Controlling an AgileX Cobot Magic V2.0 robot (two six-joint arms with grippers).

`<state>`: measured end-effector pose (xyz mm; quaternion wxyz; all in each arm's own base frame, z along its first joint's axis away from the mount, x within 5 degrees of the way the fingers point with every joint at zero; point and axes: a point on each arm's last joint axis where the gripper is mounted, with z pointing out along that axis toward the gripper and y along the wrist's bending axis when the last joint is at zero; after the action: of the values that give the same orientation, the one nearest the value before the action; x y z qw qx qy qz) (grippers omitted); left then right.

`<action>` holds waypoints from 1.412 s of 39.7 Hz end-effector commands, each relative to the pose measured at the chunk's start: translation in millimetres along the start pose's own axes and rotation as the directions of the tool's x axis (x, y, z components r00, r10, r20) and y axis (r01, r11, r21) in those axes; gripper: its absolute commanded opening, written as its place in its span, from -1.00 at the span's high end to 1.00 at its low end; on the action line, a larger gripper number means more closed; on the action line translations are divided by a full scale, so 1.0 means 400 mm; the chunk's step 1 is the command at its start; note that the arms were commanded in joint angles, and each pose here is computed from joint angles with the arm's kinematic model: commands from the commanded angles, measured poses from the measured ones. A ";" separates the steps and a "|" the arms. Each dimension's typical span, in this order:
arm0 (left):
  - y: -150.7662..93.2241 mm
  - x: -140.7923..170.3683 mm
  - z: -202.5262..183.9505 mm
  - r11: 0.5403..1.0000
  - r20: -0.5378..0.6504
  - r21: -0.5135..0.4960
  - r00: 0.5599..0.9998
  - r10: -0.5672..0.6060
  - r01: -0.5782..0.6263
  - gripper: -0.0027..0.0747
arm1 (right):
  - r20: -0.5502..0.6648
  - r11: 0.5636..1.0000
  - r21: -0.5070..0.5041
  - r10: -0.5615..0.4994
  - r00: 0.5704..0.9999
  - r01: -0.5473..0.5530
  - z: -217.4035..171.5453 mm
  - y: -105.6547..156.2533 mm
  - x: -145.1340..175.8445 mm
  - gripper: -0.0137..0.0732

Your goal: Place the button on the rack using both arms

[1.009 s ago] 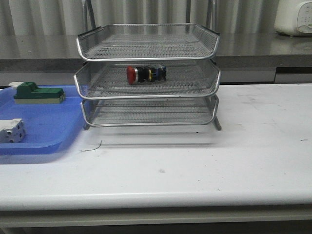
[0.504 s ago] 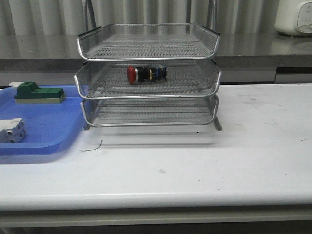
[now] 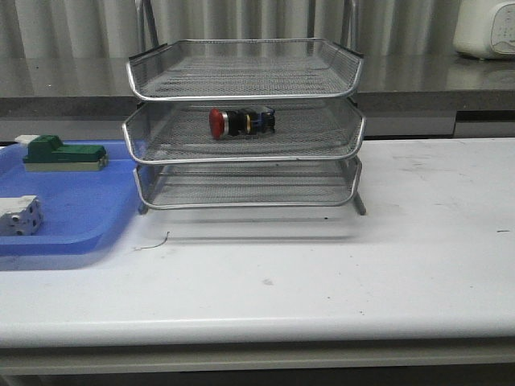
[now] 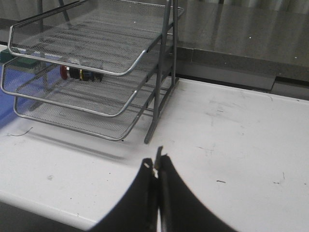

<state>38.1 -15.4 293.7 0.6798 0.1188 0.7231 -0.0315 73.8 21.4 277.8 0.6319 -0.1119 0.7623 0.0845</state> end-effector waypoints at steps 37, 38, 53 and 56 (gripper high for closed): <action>0.010 0.224 0.051 0.980 0.114 -0.135 0.985 -0.130 0.145 0.98 | 0.104 1.000 0.019 -0.011 0.994 0.009 -0.005 -0.004 -0.041 0.94; 0.010 0.224 0.051 0.980 0.114 -0.135 0.985 -0.130 0.145 0.98 | 0.104 1.000 0.019 -0.011 0.994 0.009 -0.005 -0.004 -0.041 0.94; 0.010 0.224 0.051 0.980 0.114 -0.135 0.985 -0.130 0.145 0.98 | 0.104 1.000 0.019 -0.011 0.994 0.009 -0.005 -0.004 -0.041 0.94; 0.010 0.224 0.051 0.980 0.114 -0.135 0.985 -0.130 0.145 0.98 | 0.104 1.000 0.019 -0.011 0.994 0.009 -0.005 -0.004 -0.041 0.94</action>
<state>56.0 -5.0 198.1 0.6855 0.0256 0.7270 -0.0308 73.8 21.4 278.0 0.6328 -0.1118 0.7615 0.0846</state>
